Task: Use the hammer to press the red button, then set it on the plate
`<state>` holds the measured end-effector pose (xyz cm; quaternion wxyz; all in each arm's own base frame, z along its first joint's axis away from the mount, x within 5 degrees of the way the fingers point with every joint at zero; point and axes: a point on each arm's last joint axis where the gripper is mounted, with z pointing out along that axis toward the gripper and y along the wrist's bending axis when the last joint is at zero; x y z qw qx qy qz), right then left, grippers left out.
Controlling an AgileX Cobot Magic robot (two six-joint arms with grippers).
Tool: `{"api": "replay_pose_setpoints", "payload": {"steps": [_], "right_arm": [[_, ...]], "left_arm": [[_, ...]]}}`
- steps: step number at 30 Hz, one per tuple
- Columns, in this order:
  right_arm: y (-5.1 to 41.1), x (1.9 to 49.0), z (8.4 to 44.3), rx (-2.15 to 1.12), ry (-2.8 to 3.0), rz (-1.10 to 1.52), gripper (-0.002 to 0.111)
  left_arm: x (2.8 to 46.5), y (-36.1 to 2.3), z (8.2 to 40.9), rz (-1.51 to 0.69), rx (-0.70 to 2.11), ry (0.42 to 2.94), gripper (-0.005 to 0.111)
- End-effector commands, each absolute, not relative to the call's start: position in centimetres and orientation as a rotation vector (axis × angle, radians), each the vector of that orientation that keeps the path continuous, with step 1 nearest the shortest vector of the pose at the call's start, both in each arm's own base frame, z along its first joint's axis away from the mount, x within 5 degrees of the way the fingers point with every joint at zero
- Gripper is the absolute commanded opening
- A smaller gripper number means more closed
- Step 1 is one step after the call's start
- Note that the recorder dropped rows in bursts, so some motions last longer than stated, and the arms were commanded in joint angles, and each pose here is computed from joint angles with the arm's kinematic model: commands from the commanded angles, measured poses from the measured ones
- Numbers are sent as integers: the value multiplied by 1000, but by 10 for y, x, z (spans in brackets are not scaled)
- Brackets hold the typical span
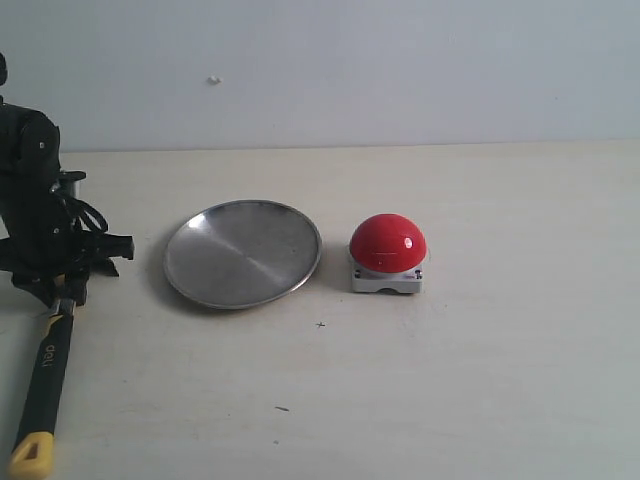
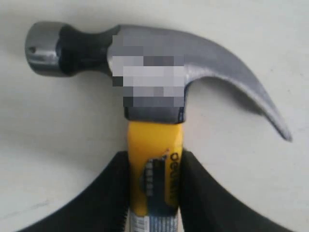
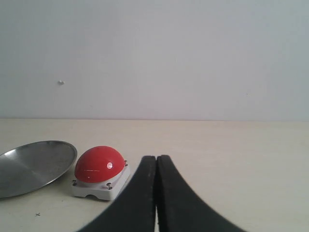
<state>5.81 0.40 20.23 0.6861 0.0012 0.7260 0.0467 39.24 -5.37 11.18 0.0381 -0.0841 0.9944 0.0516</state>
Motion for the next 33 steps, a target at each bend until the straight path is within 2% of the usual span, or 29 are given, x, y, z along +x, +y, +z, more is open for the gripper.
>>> {"api": "replay_pose_setpoints", "payload": {"steps": [1, 11, 15, 33], "right_arm": [[4, 58, 200, 5, 1635, 97, 0], [4, 58, 200, 5, 1635, 97, 0], [4, 58, 200, 5, 1635, 97, 0], [4, 58, 200, 5, 1635, 97, 0]], "left_arm": [[391, -52, 108, 174, -240, 3069, 0], [390, -52, 108, 173, -155, 3082, 0], [389, -57, 107, 71, -90, 3115, 0], [383, -56, 130, 63, 9, 3132, 0]]}}
